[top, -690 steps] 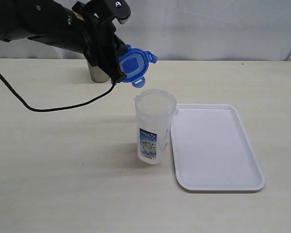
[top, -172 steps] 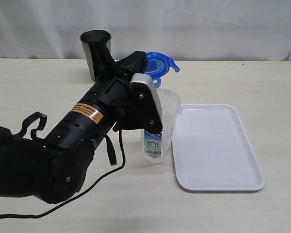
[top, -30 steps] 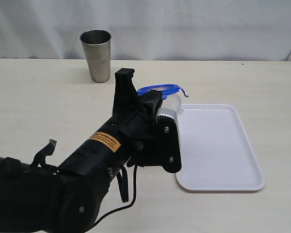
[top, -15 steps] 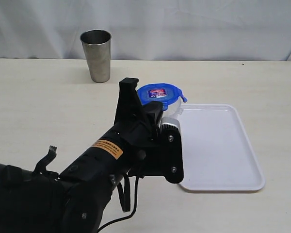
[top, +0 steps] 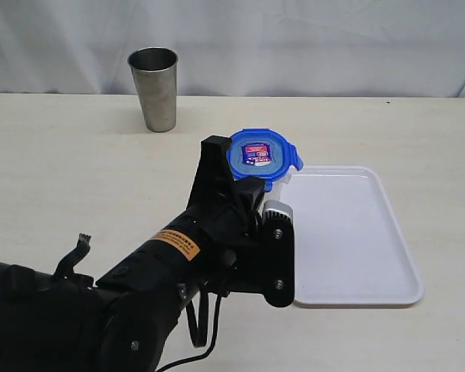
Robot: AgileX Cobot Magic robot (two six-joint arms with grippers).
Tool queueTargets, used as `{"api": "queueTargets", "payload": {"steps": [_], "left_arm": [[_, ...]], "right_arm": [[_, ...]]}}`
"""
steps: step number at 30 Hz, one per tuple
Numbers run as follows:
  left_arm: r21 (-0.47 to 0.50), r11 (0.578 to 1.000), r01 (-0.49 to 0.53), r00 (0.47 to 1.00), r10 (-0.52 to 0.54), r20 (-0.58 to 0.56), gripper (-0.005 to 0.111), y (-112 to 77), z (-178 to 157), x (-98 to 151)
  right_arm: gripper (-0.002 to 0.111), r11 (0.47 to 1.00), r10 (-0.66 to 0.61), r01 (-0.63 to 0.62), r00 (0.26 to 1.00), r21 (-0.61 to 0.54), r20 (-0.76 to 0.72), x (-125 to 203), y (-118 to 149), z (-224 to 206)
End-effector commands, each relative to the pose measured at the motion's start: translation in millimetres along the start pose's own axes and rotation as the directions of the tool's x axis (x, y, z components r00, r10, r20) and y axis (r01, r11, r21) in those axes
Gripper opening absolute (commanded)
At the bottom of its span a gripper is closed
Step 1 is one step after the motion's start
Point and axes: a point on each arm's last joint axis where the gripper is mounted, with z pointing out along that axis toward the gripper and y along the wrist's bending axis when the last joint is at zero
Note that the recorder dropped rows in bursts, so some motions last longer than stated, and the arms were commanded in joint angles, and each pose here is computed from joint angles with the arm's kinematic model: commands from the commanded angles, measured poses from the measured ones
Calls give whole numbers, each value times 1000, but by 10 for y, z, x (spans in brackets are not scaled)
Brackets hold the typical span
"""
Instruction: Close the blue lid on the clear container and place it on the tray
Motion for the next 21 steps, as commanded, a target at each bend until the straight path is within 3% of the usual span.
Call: {"api": "queueTargets", "payload": {"steps": [1, 21], "left_arm": [[-11, 1000, -5, 1000, 5, 3, 0, 21, -11, -28], [-35, 999, -24, 1000, 24, 0, 0, 27, -36, -59]], "right_arm": [[4, 1000, -2, 2, 1000, -1, 6, 1, 0, -1], [4, 1000, -2, 2, 1000, -1, 6, 1, 0, -1]]}}
